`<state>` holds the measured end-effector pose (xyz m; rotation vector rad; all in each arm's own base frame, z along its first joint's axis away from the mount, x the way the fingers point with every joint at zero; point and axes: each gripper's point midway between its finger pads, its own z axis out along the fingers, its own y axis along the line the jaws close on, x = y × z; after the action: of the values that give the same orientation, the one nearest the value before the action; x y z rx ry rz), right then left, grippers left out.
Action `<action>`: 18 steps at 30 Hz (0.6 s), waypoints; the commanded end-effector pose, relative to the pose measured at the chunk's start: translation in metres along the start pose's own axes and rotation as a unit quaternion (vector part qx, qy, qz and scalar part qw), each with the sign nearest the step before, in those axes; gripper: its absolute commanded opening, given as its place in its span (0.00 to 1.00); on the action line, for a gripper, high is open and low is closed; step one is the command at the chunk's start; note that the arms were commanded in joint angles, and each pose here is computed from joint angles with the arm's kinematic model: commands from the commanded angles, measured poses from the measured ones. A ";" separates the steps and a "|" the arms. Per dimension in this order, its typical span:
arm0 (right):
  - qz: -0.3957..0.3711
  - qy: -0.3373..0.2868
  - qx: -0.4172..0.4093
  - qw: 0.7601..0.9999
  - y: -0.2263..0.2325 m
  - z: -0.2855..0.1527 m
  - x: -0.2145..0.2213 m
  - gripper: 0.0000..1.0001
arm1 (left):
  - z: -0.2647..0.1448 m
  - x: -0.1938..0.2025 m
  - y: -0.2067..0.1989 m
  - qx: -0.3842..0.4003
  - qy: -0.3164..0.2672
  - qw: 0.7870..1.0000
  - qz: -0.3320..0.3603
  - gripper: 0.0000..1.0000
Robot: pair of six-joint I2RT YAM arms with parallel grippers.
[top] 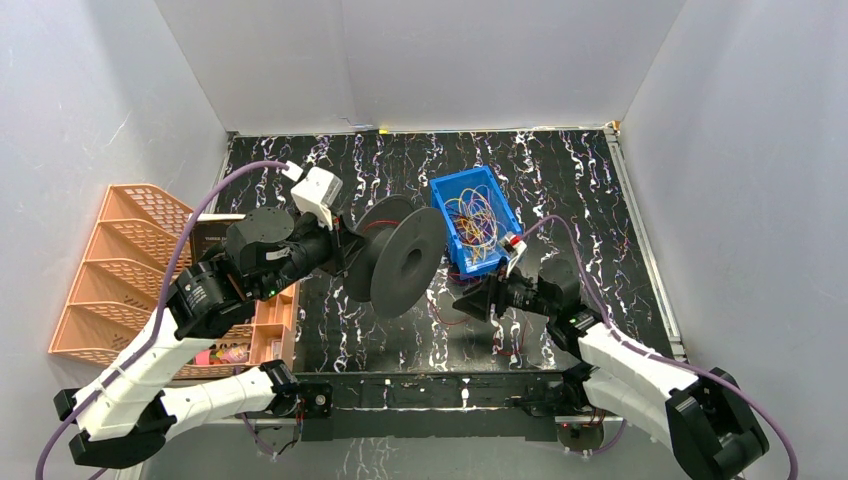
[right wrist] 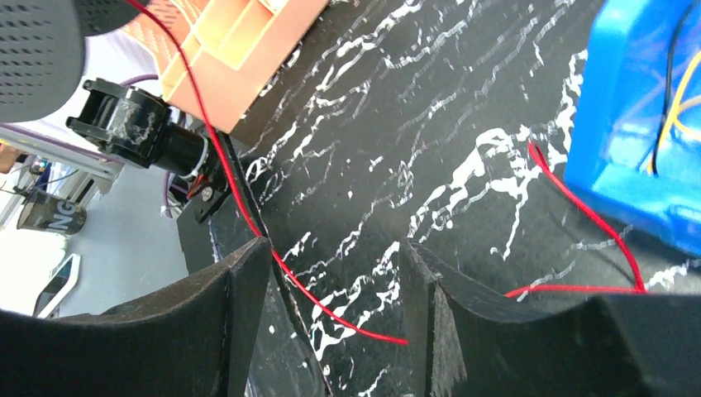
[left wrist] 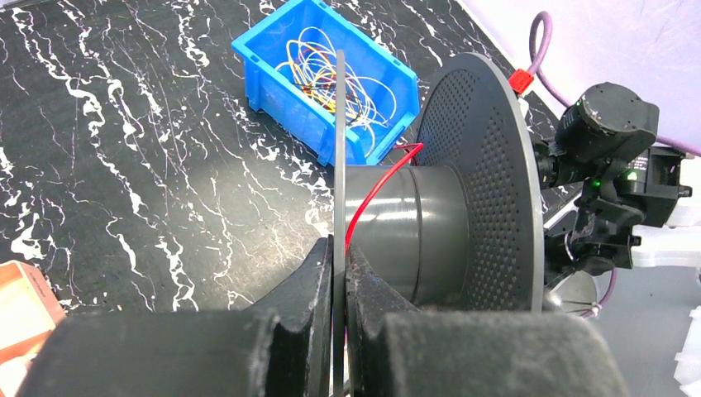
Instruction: Wrap the cables
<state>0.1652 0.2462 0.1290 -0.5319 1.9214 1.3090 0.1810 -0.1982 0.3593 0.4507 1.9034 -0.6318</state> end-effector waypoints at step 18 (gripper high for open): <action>-0.115 0.010 -0.137 0.984 0.053 0.039 0.004 0.58 | -0.008 -0.059 0.000 -0.017 -0.113 0.991 -0.071 0.00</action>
<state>0.1358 0.2874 0.1234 -0.8211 1.7888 1.4265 0.1921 -0.1972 0.3702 0.3332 1.8762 -0.6356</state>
